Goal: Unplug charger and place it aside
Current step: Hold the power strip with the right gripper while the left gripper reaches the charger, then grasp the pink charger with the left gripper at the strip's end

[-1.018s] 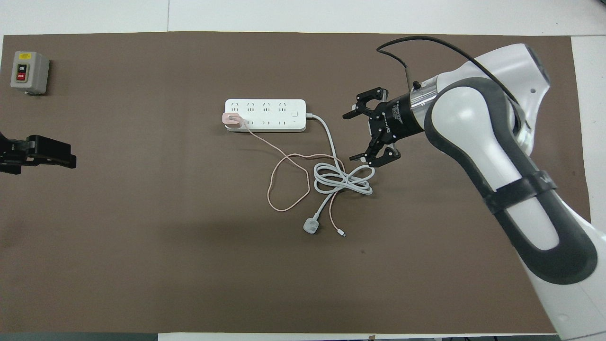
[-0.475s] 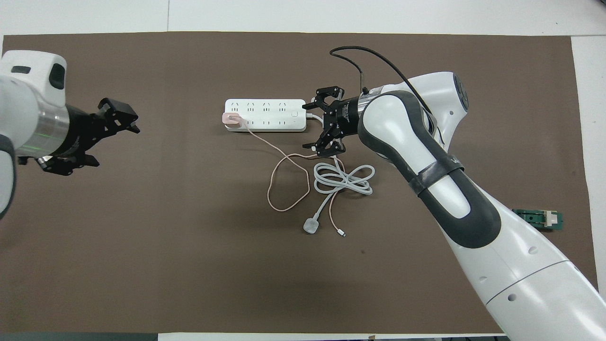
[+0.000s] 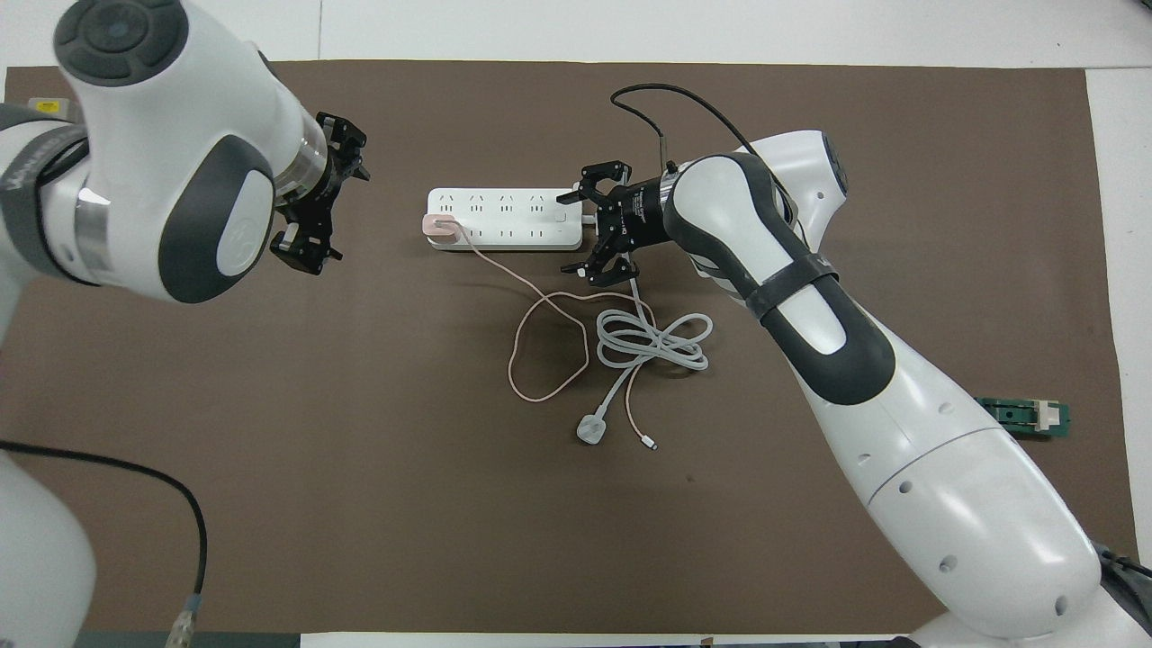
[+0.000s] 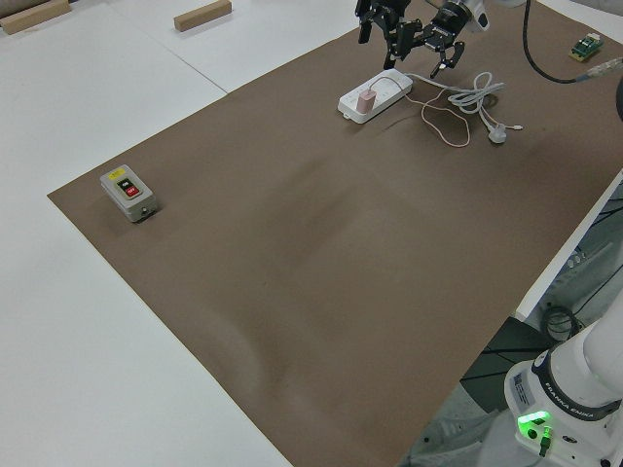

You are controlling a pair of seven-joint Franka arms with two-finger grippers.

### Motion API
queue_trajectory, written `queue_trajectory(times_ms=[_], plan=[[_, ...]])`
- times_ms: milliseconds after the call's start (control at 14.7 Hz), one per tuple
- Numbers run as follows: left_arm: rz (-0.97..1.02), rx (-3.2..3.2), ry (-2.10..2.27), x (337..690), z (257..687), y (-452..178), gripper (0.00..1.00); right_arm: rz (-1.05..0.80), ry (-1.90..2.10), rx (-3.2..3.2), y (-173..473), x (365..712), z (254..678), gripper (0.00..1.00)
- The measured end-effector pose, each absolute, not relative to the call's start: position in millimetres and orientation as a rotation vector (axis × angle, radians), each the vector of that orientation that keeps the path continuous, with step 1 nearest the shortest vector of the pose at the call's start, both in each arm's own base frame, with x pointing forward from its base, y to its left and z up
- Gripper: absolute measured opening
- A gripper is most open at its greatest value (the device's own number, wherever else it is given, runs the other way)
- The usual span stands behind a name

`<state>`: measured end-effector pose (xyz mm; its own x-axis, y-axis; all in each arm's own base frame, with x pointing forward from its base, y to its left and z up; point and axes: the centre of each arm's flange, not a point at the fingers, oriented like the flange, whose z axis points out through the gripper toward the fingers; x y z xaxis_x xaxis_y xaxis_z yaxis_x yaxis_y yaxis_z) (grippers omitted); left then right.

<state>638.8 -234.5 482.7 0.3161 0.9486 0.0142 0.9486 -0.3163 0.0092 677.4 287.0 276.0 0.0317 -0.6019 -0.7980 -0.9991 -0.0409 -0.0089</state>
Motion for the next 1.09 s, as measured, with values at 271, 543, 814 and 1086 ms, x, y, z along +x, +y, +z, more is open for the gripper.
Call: queue_trajectory(times_ms=[271, 543, 814, 1086], plan=[[-0.034, -2.368, -2.054, 679.8, 427.2, -268.5, 1.0, 0.848, 1.623, -1.711, 294.0, 691.7, 252.4, 1.0], [-0.034, -2.212, -2.219, 685.0, 409.2, -272.0, 1.0, 0.853, 1.607, -1.72, 303.8, 696.6, 242.3, 1.0], [-0.033, -2.158, -2.269, 680.5, 389.1, -278.6, 1.0, 0.849, 1.582, -1.744, 312.0, 694.4, 241.7, 1.0], [-0.034, -2.165, -2.268, 672.0, 363.4, -280.5, 1.0, 0.839, 1.568, -1.763, 314.1, 693.6, 241.6, 1.0]])
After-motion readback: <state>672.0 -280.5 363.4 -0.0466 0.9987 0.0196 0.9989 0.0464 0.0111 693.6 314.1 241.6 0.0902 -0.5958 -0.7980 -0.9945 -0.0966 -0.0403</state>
